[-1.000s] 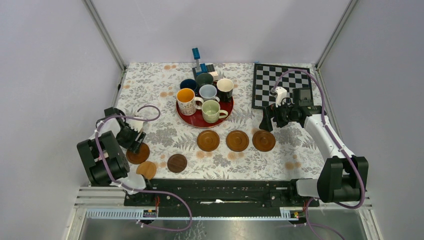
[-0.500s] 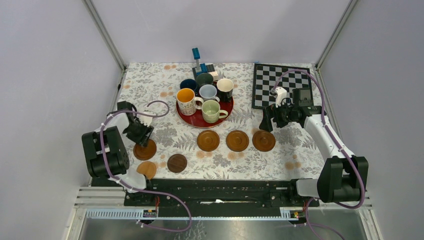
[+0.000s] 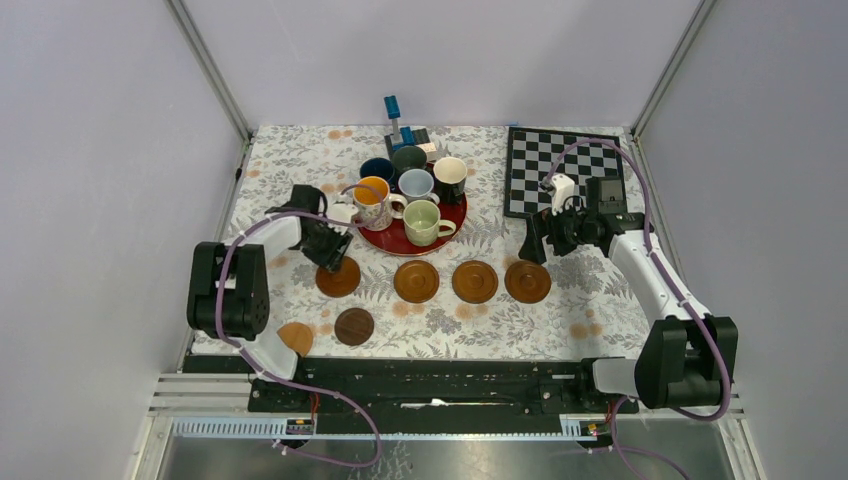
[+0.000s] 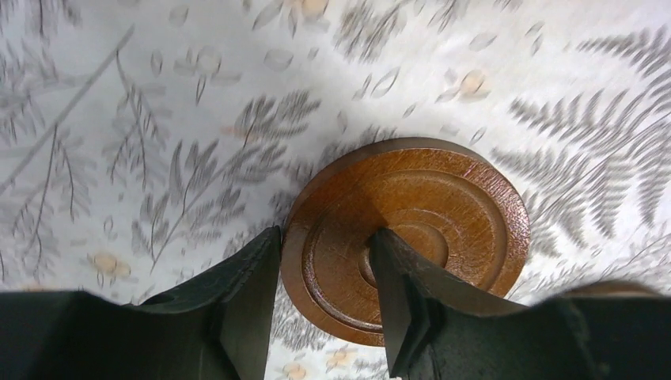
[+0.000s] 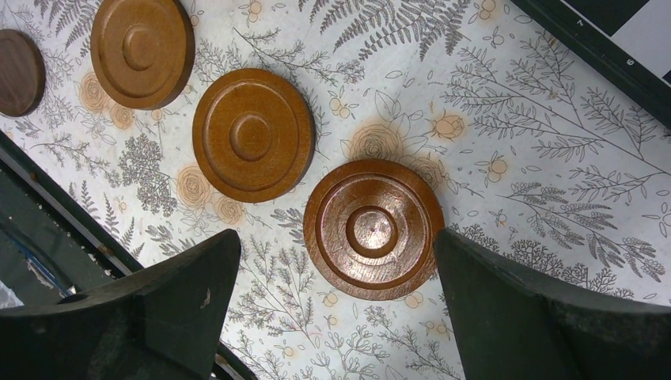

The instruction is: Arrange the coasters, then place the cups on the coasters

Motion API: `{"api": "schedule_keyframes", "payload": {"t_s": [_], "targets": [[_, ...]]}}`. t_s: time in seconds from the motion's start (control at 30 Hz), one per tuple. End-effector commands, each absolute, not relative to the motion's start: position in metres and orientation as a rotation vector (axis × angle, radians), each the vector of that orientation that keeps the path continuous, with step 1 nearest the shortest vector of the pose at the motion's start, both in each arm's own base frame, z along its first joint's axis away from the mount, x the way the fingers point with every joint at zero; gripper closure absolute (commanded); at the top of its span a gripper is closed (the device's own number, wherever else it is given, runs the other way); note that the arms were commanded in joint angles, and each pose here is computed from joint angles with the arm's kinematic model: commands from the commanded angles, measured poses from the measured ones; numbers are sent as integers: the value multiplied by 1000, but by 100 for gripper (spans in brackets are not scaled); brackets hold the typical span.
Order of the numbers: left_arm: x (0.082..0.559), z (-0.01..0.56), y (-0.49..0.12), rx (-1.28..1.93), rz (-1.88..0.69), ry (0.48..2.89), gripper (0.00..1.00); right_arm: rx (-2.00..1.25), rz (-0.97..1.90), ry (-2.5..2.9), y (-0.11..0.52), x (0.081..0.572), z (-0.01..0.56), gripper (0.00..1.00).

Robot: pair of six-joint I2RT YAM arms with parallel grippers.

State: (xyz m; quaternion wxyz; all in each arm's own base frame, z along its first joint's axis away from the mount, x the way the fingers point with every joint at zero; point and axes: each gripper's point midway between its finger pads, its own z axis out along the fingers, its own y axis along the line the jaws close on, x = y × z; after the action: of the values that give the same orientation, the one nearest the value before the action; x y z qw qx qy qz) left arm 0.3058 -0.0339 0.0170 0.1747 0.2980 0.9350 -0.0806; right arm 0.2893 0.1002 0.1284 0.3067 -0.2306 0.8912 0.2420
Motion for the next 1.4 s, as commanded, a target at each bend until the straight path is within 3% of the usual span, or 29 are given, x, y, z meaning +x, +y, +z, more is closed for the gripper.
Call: {"api": "schedule_keyframes", "payload": {"t_s": [0.0,0.4,1.1,1.37], "targets": [[326,6,-64,805,-270,2608,54,-613,613,2306,98,288,145,0],[326,7,-100,880,-270,2581,54,-601,615,2302,99,287,148,0],[294,14,-85,905,-209,2599,53,-602,626,2302,100,288,145,0],[306,35,-99,871,-281,2564,42,-601,628,2300,100,288,147,0]]}}
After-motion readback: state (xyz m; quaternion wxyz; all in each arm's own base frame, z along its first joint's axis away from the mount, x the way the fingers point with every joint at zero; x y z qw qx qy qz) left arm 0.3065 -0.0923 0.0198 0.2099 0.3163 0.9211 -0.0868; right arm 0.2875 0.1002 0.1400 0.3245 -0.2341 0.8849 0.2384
